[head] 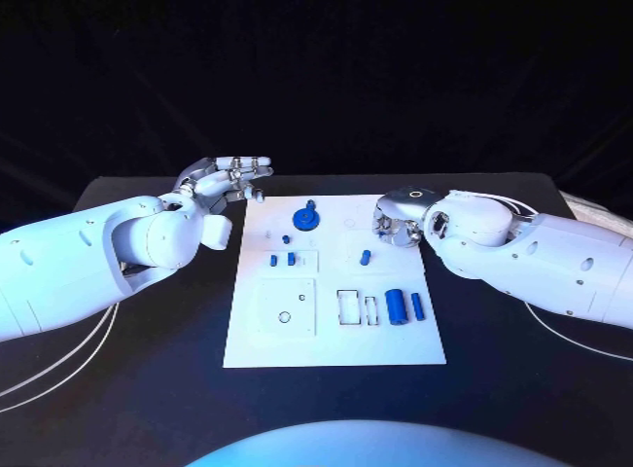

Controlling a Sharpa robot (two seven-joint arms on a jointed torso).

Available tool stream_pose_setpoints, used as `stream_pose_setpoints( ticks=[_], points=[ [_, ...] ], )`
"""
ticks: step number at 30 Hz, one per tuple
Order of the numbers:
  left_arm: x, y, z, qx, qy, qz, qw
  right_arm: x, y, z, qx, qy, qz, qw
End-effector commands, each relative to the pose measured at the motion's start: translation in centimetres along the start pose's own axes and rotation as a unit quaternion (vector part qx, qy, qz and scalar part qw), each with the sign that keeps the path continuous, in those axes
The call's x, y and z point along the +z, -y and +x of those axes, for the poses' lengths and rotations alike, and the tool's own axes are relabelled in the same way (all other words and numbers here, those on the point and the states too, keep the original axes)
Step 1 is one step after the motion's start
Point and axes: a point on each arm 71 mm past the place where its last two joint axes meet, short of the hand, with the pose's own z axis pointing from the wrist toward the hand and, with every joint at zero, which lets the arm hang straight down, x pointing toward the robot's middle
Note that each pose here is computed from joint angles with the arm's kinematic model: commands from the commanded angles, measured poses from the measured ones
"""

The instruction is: Assemble the parts on the task board

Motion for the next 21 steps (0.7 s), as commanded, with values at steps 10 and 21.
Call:
stream_pose_setpoints(
  ticks=[10, 21],
  points=[
    [-0.03, 0.08, 0.04, -0.006, -0.006, 0.002, 1.000, -0.8, -0.5, 0.6, -0.003, 0.043, 0.004, 0.999],
    [-0.03, 0.10, -0.26, -0.005, -0.002, 0.002, 1.000, -1.9, 0.1, -1.3, 0.054, 0.100, 0.009, 0.994]
  ],
)
